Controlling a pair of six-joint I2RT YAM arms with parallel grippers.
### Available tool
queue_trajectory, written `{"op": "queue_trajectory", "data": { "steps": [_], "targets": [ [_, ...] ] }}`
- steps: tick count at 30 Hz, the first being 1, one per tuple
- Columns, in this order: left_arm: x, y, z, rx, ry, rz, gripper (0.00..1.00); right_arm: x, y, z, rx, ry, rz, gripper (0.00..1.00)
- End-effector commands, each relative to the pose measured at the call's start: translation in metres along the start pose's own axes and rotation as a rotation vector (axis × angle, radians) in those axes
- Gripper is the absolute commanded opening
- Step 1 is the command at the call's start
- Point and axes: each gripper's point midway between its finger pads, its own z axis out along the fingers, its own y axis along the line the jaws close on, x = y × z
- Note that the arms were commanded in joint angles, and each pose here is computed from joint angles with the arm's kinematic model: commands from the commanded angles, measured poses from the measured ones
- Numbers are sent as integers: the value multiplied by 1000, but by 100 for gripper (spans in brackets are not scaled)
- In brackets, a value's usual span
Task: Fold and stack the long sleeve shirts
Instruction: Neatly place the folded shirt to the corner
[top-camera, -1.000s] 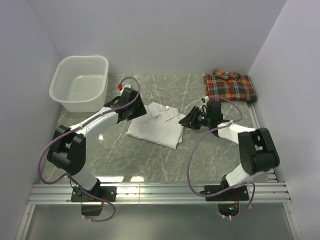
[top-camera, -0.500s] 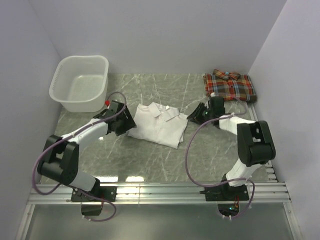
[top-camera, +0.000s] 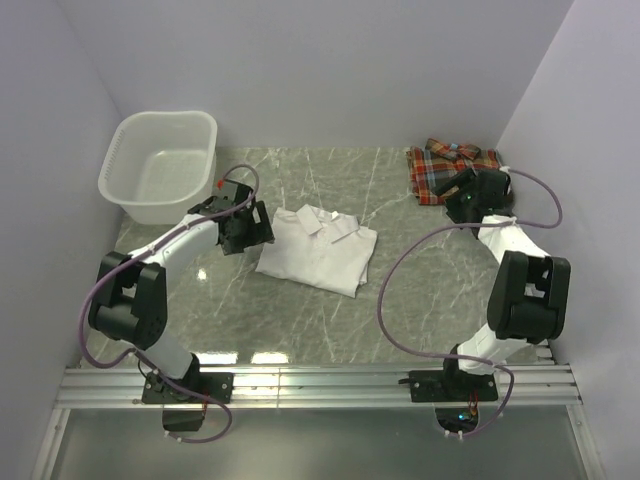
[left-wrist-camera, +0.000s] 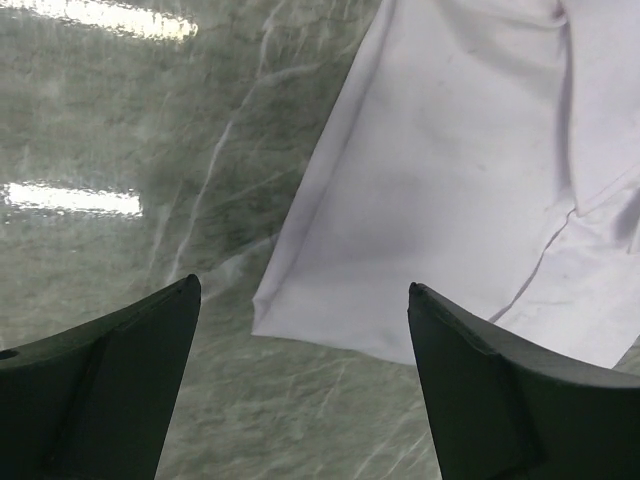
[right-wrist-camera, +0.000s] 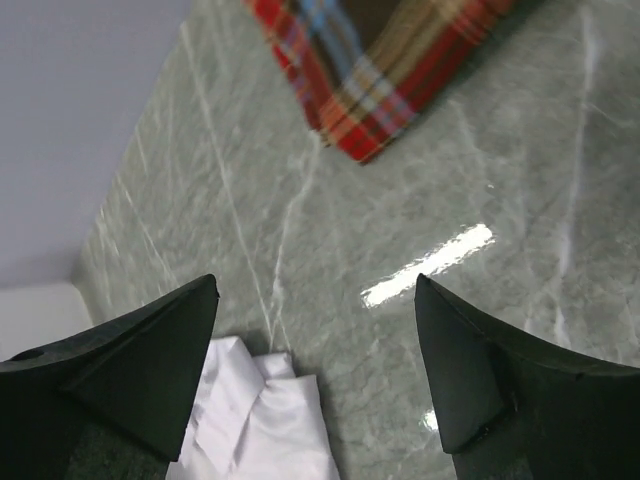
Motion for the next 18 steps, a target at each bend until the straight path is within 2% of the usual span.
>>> {"op": "queue_trajectory", "data": {
  "steps": [1,5,9,18],
  "targets": [
    [-13,-1,-11,41,-11,66,90,-10,0,15,-48,-38,194,86],
    [-16,15,-15,7,-20,96,90,-24,-11,36,-63,-68,319,84],
    [-20,23,-24,-4,-101,101,89,-35,-29,61,-57,-99,436,81],
    [-41,41,-26,-91,-180,79,88,-64,-65,98,20,-194,475,80]
  ]
}}
